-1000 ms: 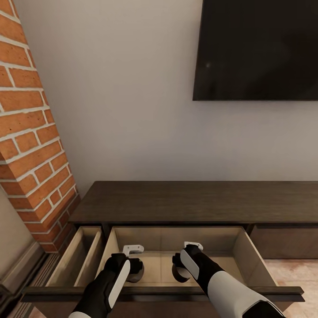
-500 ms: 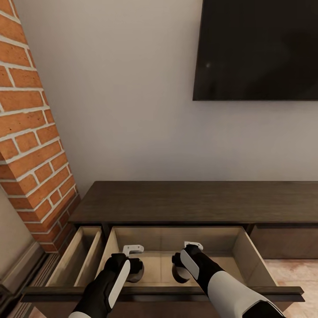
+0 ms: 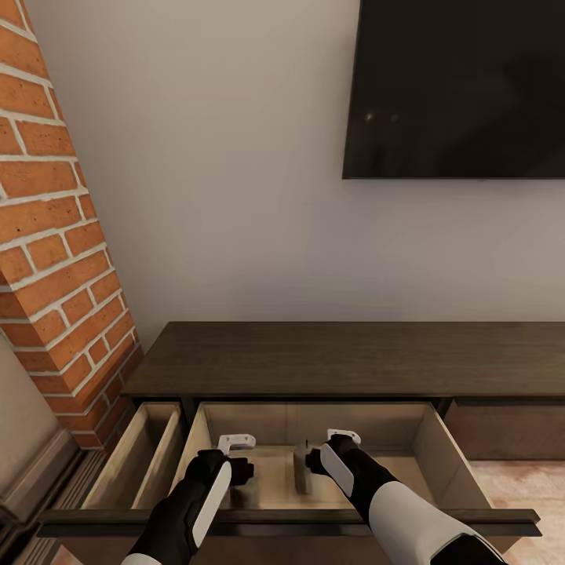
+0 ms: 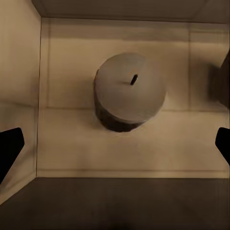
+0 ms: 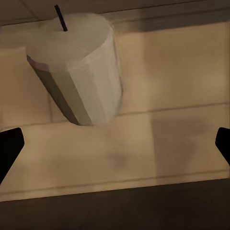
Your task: Place each of the two pumpkins and all three candles from the living room inside a cabinet in the living room (use any cabinet), then make sure every cabinet is closed, and position the cauldron so it is next to a table in the living room.
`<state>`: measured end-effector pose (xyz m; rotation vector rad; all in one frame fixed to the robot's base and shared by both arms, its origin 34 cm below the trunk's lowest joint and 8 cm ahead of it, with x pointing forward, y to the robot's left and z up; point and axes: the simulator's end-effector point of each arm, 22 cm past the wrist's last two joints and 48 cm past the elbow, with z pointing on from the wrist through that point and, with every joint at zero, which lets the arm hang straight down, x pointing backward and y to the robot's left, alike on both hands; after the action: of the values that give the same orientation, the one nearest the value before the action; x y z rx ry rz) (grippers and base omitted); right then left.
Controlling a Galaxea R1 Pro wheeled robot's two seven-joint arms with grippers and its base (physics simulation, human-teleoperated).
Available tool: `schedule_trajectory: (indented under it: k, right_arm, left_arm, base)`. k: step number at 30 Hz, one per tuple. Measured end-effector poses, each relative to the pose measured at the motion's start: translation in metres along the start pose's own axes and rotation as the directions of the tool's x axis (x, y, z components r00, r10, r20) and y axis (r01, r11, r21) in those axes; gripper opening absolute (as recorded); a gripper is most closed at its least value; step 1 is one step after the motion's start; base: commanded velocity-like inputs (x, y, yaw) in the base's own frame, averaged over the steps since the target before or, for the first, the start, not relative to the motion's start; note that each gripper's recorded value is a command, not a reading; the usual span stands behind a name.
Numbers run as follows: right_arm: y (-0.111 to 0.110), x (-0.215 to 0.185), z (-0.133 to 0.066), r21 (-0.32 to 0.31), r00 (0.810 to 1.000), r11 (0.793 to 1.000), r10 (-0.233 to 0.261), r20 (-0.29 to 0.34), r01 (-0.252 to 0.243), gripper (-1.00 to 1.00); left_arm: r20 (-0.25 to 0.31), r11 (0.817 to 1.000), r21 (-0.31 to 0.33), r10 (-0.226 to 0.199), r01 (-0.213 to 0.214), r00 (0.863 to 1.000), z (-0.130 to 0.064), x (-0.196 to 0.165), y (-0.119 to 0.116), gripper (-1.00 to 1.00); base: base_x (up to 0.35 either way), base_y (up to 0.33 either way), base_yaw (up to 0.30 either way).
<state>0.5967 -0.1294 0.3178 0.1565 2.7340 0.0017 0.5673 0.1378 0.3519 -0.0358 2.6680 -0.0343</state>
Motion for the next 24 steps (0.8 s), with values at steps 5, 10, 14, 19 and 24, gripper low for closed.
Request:
schedule_trajectory:
  k: [5, 10, 14, 19, 24]
  right_arm:
    - [0.001, -0.009, -0.009, -0.005, 1.0, 1.0, 0.001, 0.023, -0.001, 1.0]
    - [0.008, -0.024, -0.022, -0.027, 0.998, 1.0, 0.006, 0.06, -0.004, 1.0]
    - [0.01, -0.031, -0.03, -0.032, 0.997, 0.999, 0.008, 0.08, -0.006, 1.0]
    - [0.01, -0.038, -0.039, -0.032, 0.995, 0.999, 0.008, 0.1, -0.004, 1.0]
    - [0.011, -0.046, -0.049, -0.037, 0.992, 0.999, 0.009, 0.122, -0.005, 1.0]
  left_arm:
    - [0.029, 1.0, 0.003, -0.001, 0.001, 1.0, -0.01, -0.011, -0.001, 1.0]
    - [0.053, 1.0, 0.004, -0.001, 0.0, 0.999, -0.019, -0.02, -0.001, 1.0]
    - [0.079, 1.0, 0.015, -0.01, 0.009, 0.997, -0.029, -0.031, -0.004, 1.0]
    - [0.054, 0.996, 0.078, -0.054, 0.05, 0.997, -0.039, -0.029, -0.017, 1.0]
    - [0.065, 0.995, 0.089, -0.06, 0.054, 0.996, -0.048, -0.034, -0.02, 1.0]
  base:
    - [0.0, 0.0, 0.0]
    - [0.0, 0.0, 0.0]
    - [0.0, 0.0, 0.0]
    - [0.0, 0.0, 0.0]
    - [-0.019, 0.0, 0.0]
